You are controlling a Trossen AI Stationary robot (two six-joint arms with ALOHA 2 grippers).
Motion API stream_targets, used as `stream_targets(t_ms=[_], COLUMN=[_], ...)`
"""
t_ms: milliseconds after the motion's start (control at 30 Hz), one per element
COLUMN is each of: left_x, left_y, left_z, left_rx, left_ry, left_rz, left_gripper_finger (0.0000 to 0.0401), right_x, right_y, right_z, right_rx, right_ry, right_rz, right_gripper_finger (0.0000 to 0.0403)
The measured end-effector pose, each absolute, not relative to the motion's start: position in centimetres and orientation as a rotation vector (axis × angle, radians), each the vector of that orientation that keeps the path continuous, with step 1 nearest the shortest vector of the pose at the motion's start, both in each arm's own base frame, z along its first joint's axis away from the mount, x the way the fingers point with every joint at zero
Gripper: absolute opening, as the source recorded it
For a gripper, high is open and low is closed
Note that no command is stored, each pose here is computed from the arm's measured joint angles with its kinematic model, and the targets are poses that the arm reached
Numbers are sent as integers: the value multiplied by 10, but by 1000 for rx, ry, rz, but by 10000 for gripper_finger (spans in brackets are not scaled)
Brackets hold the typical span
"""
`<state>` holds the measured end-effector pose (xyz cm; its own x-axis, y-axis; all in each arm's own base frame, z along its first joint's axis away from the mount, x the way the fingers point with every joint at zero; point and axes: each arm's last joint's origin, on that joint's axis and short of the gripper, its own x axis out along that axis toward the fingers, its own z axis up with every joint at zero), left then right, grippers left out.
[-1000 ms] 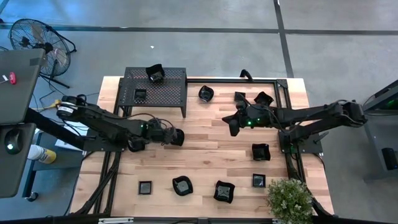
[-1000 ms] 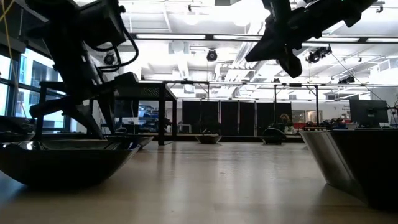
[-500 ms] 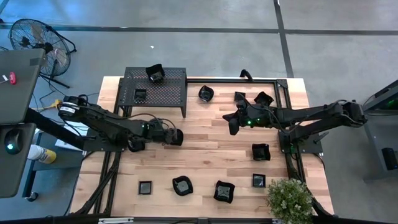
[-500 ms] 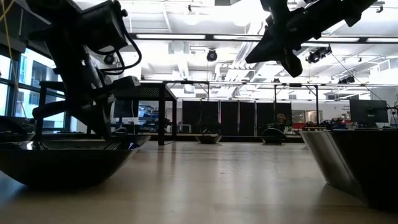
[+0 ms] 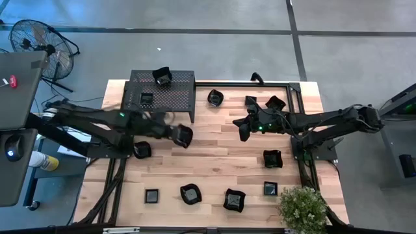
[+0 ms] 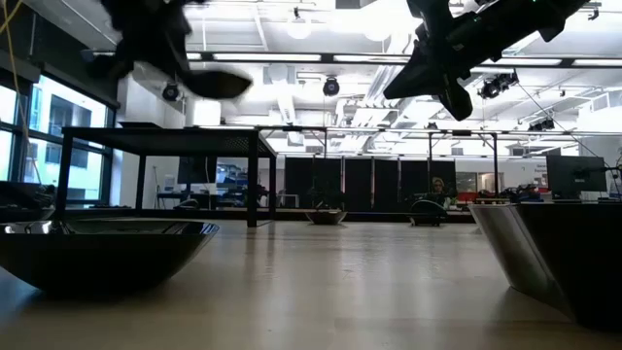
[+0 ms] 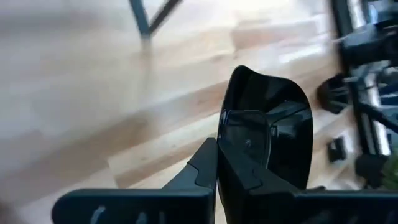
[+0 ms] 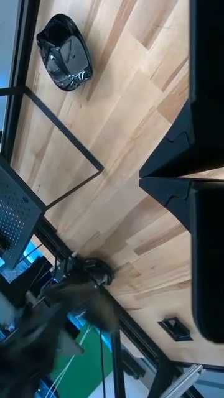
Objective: Pick & Place Mini shaped plates
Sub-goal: Put the black leaf shaped plate on the shelf
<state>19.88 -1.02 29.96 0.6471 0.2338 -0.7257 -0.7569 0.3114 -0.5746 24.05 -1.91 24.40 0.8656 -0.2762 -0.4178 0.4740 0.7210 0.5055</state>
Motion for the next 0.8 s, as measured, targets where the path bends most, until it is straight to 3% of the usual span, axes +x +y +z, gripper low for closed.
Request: stream_targets(t_ms=[200,300,800], left_x=[178,173,178], left_y=[30,56,153], left_z=[362,375,346], left_rx=[-864,-787,-712], left_ry=[575,595,778], left_rz=[752,776,710], left_gripper_finger=[1,0,0], right_x=[241,241,243], right_y=[-19,-20,-20], right_z=[244,245,249], right_rx=[622,611,598], right_ry=[326,324,285], right_rz=[-418,-415,-398], right_gripper_finger=[3,2,2])
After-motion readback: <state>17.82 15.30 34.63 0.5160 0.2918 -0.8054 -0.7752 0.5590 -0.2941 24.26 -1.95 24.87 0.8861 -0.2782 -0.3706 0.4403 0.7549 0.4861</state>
